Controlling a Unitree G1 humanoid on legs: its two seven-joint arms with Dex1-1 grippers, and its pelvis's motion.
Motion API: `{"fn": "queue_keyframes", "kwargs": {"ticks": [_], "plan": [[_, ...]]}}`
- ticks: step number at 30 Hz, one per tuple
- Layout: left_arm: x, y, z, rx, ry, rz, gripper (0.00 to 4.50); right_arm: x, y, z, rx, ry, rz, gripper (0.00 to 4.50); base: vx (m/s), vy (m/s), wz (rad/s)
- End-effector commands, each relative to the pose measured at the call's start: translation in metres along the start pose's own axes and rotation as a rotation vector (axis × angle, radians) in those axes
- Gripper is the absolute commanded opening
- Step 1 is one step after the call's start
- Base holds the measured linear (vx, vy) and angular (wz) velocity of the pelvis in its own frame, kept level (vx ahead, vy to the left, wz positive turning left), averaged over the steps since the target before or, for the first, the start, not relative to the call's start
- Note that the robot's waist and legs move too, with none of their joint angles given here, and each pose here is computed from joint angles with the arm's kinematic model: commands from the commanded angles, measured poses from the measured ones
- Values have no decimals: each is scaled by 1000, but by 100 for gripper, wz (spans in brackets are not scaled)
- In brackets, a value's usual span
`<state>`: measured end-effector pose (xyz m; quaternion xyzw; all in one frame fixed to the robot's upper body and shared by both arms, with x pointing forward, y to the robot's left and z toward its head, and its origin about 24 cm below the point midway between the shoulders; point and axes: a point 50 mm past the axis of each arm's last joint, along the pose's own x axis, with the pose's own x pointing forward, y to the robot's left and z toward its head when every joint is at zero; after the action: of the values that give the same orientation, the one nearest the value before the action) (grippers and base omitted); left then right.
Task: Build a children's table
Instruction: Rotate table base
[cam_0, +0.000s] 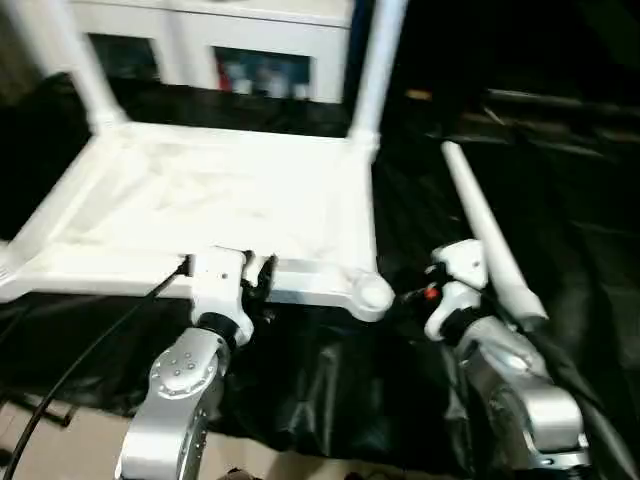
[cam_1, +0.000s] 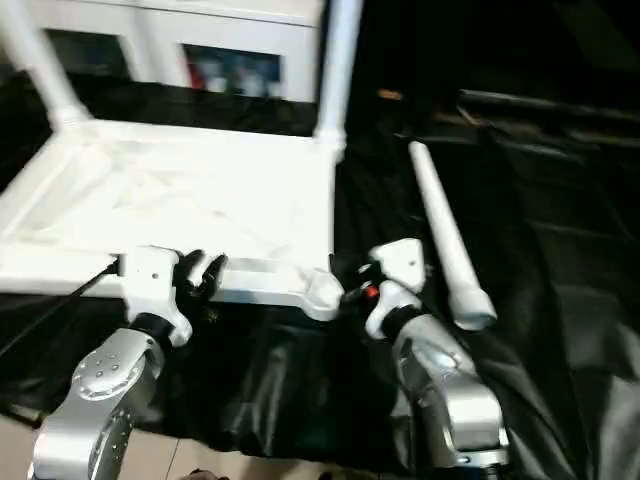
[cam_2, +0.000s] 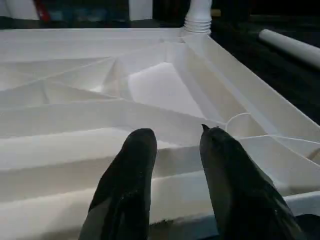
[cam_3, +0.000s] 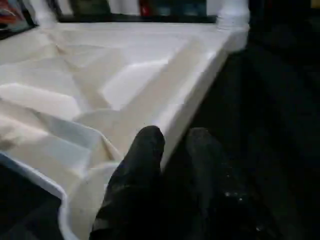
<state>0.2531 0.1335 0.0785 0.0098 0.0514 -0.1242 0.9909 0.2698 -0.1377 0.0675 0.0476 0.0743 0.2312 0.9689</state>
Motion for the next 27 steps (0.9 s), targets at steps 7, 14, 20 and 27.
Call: {"fn": "queue_keyframes", "kwargs": {"ticks": [7,14,20,27], "plan": [[9,5,5,-19,-5,-7,176,20,-26,32,-115,-6,-84,181,0,0,0],[9,14,8,25,-17,19,176,30,-63,43,-99,43,-265,224,0,0,0],[3,10,19,35,-38,-177,222,54,-101,51,-165,224,-387,286,0,0,0],[-7,-2,25,93,-24,-391,267,56,-127,61,-162,326,-453,346,0,0,0]]}}
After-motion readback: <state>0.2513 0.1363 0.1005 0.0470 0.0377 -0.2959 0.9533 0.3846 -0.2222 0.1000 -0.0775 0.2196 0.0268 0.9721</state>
